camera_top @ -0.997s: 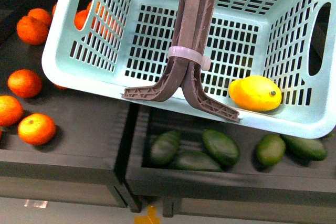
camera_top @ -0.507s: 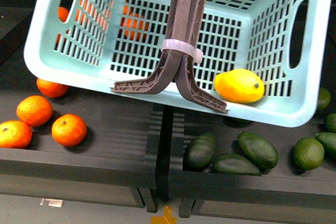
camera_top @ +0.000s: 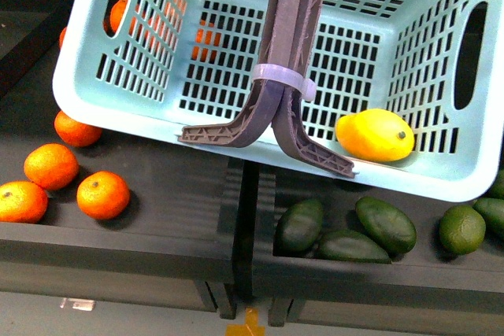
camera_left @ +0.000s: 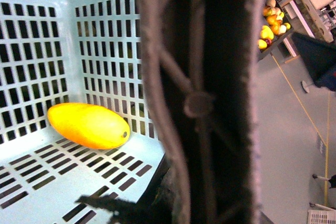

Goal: Pick mango and avocado into basket

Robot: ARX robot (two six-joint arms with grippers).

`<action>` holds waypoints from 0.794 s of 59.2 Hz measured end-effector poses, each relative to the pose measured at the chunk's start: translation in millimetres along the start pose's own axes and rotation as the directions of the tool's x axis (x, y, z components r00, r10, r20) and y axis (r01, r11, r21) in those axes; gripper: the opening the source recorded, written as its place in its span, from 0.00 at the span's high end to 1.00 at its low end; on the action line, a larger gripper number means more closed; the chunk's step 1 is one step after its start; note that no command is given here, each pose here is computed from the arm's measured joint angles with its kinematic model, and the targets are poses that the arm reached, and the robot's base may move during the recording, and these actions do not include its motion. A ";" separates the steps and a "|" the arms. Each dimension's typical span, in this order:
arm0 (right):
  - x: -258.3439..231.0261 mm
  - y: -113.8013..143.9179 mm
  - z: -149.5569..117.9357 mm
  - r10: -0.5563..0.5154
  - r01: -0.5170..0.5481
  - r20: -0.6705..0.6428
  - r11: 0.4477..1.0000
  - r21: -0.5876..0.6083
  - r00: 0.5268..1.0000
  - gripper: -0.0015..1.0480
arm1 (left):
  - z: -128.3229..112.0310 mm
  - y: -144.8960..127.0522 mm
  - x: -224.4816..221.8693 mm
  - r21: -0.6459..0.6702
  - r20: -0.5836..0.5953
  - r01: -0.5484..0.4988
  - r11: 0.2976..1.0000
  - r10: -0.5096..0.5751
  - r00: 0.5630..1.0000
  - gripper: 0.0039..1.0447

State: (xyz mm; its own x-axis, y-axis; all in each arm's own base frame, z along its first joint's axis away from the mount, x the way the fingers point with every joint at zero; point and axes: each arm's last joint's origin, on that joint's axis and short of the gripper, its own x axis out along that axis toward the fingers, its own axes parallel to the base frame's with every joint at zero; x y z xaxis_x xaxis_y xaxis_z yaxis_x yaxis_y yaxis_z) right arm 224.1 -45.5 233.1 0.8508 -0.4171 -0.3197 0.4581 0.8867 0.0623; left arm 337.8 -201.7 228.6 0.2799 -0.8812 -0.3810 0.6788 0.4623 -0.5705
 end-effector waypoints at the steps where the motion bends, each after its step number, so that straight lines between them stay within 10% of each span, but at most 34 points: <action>1: 14.9 0.3 -4.3 0.028 -0.029 -0.051 0.999 -0.020 0.998 0.08 | 0.0 0.1 0.0 0.000 0.001 -0.002 1.000 0.002 1.000 0.96; 47: 192.0 -18.2 -119.6 0.001 -0.215 -0.602 0.934 -0.285 0.798 0.08 | 0.0 0.0 0.0 0.000 0.000 0.001 1.000 -0.001 1.000 0.96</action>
State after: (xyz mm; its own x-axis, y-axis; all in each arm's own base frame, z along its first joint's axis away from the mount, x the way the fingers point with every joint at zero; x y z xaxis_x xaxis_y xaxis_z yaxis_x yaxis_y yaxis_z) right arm 348.3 -117.9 57.5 0.5244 -0.2123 -0.8246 0.1713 0.9749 -0.1421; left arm 337.8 -201.7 228.6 0.2793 -0.8815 -0.3807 0.6790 0.4617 -0.5708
